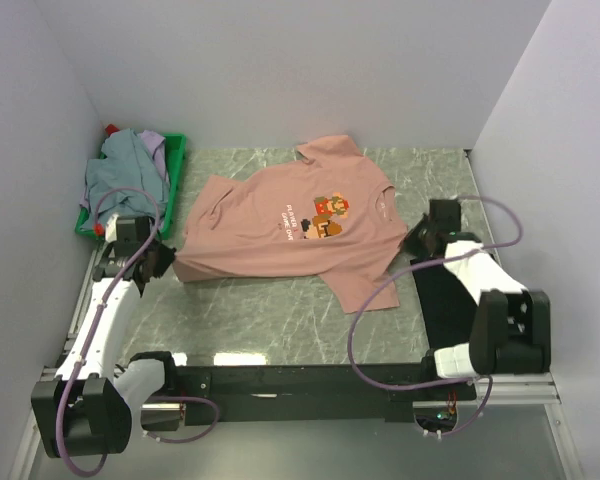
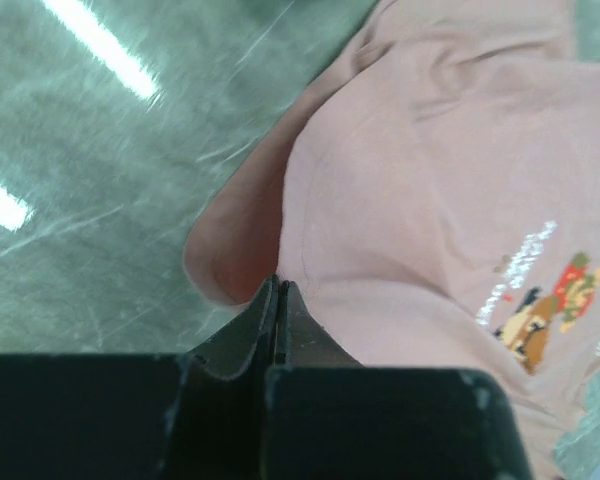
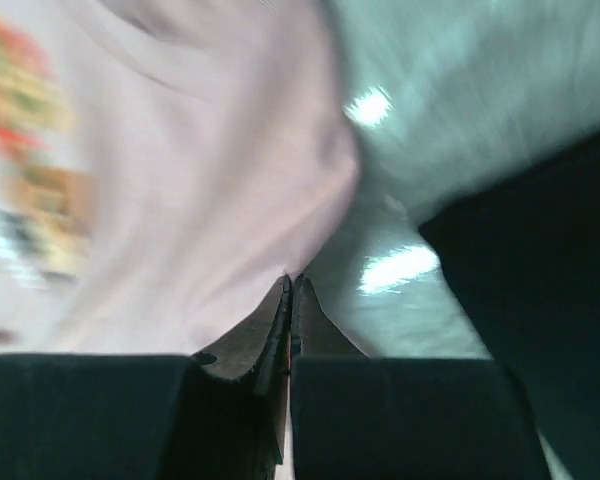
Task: Fold and stack the t-shirts
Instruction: Flatten the tshirt out
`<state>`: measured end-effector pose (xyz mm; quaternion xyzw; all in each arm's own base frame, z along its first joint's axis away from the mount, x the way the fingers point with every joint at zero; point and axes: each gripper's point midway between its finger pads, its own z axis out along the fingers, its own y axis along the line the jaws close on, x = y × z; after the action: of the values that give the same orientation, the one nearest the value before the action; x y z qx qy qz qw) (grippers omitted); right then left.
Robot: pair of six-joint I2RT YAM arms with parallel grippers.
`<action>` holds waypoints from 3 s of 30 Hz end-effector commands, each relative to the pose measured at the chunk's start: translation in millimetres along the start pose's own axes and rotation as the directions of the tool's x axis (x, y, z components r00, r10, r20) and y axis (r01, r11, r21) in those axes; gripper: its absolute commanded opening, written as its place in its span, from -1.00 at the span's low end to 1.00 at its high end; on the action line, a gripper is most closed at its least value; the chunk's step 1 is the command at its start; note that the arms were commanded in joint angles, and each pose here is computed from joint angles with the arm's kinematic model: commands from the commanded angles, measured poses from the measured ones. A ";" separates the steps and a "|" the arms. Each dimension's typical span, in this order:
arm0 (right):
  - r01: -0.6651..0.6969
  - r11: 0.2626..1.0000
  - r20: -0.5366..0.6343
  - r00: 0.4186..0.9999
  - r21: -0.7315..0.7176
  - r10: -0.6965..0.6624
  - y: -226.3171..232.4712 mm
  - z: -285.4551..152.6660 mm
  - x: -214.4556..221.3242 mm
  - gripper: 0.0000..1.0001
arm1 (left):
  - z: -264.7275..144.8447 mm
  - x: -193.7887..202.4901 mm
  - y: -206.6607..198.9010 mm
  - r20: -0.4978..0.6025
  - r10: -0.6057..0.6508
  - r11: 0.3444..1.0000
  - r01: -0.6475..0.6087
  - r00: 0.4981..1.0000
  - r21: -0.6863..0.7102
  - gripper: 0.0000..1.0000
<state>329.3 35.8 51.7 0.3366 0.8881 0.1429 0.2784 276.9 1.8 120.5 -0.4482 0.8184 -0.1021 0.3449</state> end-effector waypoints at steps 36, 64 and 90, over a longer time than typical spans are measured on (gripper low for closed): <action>0.276 0.641 0.567 0.766 -0.716 0.303 248.3 -353.2 -250.2 -1.00 | -202.2 -258.8 -308.1 0.412 -0.315 0.661 -0.113 0.855 0.741 -0.99; -0.147 0.922 0.178 0.959 -0.359 0.223 94.6 -56.1 -180.9 -1.00 | 30.3 -170.6 -193.2 0.048 -0.241 0.836 0.182 0.969 0.517 -0.99; -0.024 0.997 0.080 0.997 0.079 0.018 -17.9 -38.7 15.0 0.27 | 95.7 -15.5 -34.2 -0.087 -0.154 0.988 0.153 0.984 -0.015 -0.99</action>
<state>326.4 41.1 87.5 0.3513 0.8679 0.1560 0.3146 370.8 3.1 64.7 -0.5203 0.7917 -0.1580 0.2784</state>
